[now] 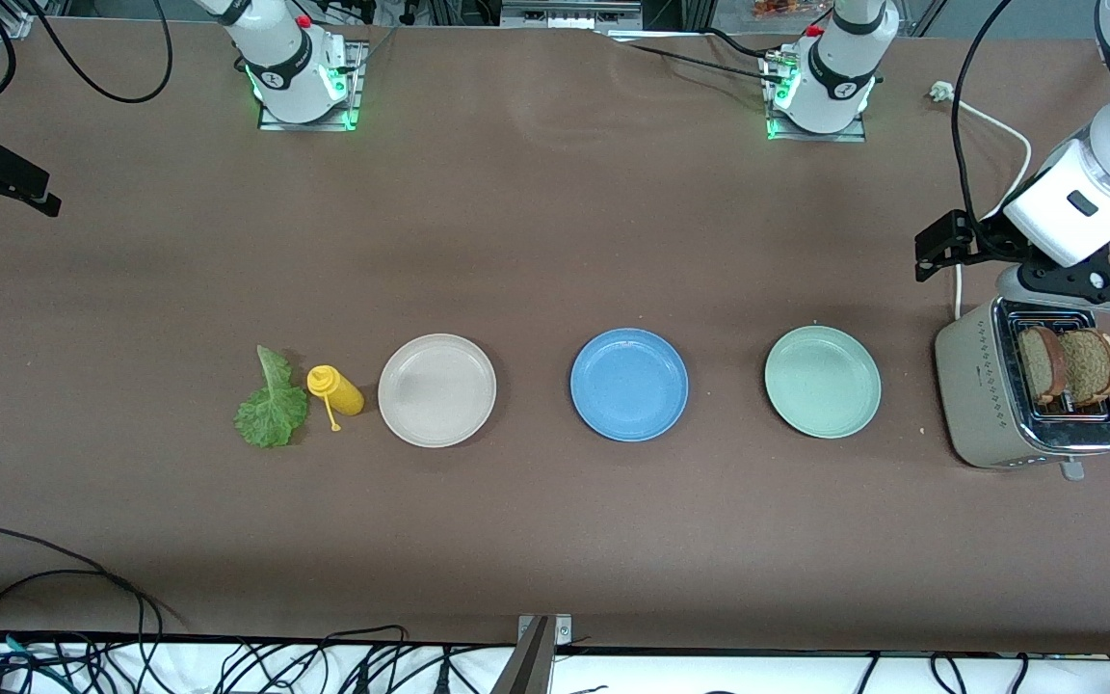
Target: Make sandwich in blue plate with both arms
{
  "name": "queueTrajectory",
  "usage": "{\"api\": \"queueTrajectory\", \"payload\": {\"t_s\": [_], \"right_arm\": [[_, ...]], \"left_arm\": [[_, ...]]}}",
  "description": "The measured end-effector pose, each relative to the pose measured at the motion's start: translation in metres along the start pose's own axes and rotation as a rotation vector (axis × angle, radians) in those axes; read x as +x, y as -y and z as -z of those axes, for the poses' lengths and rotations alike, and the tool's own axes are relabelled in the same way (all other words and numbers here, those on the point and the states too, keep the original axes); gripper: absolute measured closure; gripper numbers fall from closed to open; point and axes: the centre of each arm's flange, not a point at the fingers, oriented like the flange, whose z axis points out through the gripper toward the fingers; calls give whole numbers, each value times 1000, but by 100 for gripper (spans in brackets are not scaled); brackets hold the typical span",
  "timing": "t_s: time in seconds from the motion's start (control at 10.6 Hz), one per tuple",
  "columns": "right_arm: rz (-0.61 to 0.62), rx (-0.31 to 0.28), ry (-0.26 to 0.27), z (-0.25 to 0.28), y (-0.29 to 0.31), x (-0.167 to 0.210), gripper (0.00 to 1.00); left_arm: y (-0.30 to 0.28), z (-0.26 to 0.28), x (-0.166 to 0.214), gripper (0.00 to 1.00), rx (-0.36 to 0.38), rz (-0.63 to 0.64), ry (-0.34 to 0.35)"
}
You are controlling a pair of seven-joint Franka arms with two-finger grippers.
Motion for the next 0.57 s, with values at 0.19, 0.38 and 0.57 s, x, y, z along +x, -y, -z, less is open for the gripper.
{"api": "queueTrajectory", "payload": {"t_s": [0.19, 0.38, 0.57], "right_arm": [[-2, 0, 0, 0, -1, 0, 0], [-2, 0, -1, 0, -1, 0, 0], [-3, 0, 1, -1, -2, 1, 0]], "left_arm": [[1, 0, 0, 0, 0, 1, 0], [1, 0, 0, 0, 0, 2, 0], [1, 0, 0, 0, 0, 2, 0]]}}
